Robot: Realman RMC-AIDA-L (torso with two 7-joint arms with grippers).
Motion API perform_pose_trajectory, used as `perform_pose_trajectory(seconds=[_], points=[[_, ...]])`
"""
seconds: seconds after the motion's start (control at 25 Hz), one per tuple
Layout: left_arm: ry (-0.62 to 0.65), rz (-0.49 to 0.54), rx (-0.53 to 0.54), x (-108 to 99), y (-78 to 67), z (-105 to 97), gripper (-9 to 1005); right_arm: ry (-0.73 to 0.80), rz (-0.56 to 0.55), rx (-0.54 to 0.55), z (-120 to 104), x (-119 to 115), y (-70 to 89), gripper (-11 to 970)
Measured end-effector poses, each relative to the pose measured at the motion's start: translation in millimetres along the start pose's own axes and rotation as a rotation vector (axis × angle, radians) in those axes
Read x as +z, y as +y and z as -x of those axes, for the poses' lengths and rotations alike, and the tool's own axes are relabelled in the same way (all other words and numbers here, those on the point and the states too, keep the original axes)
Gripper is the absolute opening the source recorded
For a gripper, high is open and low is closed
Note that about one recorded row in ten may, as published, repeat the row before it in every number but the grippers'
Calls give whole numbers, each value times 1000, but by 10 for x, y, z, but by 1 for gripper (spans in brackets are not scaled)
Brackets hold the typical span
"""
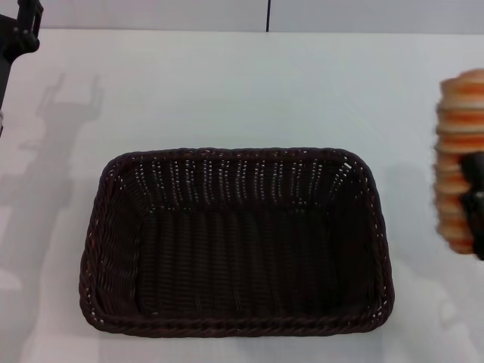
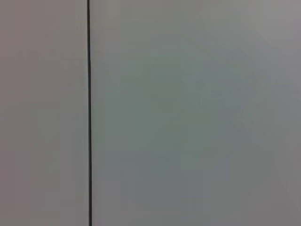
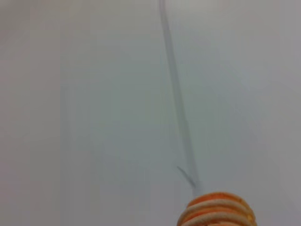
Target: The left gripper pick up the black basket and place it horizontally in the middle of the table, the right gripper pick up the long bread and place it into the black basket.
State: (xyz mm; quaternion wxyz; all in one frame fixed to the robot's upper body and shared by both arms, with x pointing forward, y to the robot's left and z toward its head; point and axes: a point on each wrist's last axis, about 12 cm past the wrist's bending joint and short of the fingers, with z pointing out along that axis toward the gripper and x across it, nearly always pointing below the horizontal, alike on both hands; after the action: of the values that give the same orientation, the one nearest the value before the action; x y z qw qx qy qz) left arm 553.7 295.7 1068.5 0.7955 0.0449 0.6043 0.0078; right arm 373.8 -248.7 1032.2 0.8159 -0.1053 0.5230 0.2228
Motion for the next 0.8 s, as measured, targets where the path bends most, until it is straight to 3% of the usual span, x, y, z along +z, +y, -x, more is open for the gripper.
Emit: perform_pose_trajectory(seconds=[0.24, 0.44, 0.64, 0.76, 0.8], points=[[1, -1, -1, -3, -5, -3, 590, 74, 283, 115, -192, 400, 239, 488], [2, 4, -1, -31, 8, -8, 590, 139, 336, 152, -295, 539, 333, 467], [5, 6, -1, -45, 15, -14, 590, 148, 338, 158, -311, 575, 347, 540], [7, 8, -1, -49, 18, -17, 590, 147, 338, 161, -311, 584, 351, 748], [9, 8, 0, -50, 20, -19, 590, 147, 335, 162, -311, 586, 350, 764]])
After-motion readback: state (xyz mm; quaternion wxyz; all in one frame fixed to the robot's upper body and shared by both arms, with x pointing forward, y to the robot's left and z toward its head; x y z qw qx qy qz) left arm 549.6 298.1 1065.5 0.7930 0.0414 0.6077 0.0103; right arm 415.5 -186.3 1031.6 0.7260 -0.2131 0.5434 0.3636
